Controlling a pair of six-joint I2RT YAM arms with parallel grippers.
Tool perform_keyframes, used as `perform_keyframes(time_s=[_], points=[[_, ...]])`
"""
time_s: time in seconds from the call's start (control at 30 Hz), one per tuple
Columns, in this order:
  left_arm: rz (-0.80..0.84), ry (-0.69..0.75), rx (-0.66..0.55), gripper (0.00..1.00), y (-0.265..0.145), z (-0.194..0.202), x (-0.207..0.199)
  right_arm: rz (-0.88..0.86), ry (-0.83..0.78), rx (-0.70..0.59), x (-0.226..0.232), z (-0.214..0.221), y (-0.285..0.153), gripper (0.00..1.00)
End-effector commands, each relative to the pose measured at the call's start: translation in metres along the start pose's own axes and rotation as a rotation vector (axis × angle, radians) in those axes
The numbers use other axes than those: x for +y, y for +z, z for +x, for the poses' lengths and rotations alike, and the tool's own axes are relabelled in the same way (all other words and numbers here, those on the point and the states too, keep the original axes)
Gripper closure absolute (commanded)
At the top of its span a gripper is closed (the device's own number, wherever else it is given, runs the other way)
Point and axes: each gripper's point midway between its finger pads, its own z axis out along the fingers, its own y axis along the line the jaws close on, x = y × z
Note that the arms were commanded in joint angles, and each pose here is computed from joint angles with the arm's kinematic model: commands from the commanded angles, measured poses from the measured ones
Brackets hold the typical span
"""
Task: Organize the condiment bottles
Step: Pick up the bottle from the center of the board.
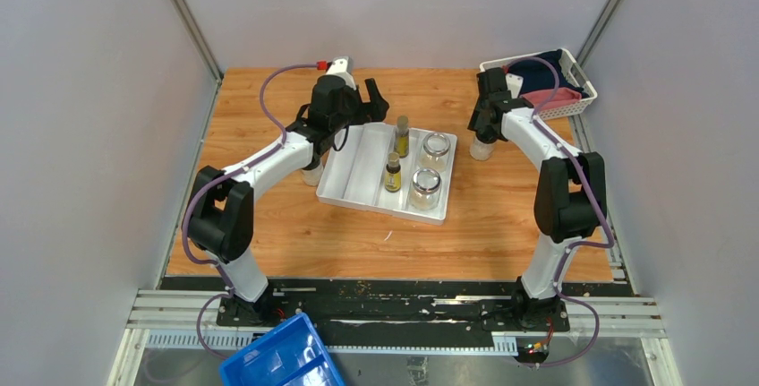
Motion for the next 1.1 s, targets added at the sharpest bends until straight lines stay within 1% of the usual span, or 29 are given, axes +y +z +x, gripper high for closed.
perform_keyframes(time_s=[0.0,0.1,0.17,0.2,0.23,0.43,0.57,0.77,0.97,1.07], points=[[0.022,-0.008,-0.026,0.0,-0.007,-0.01,-0.005,0.001,-0.001,0.003,-0.002,0.004,-0.01,0.54],[0.022,-0.007,-0.026,0.0,-0.007,-0.009,-0.005,0.001,-0.005,0.002,-0.002,0.003,-0.01,0.75],[0.022,-0.007,-0.025,0.0,-0.007,-0.009,-0.004,-0.003,-0.006,0.0,-0.001,0.002,-0.011,0.92],[0.021,-0.007,-0.025,0.0,-0.007,-0.009,-0.004,-0.003,-0.006,-0.001,-0.001,0.002,-0.011,0.98],[0.02,-0.008,-0.023,0.0,-0.007,-0.008,-0.004,-0.007,-0.006,-0.004,0.0,0.0,-0.012,1.0],[0.021,-0.011,-0.025,0.0,-0.007,-0.009,-0.005,-0.022,-0.013,-0.032,0.003,-0.009,-0.021,1.0],[0.023,-0.014,-0.028,0.0,-0.008,-0.01,-0.005,-0.043,-0.032,-0.076,0.01,-0.024,-0.039,1.0],[-0.003,0.005,-0.067,0.0,-0.02,-0.023,-0.003,-0.104,-0.068,-0.157,0.029,-0.052,-0.082,1.0],[-0.023,0.003,-0.148,0.0,-0.049,-0.047,-0.003,-0.204,-0.121,-0.254,0.061,-0.073,-0.137,1.0],[-0.038,-0.005,-0.18,0.0,-0.064,-0.054,-0.001,-0.271,-0.166,-0.302,0.081,-0.077,-0.165,1.0]])
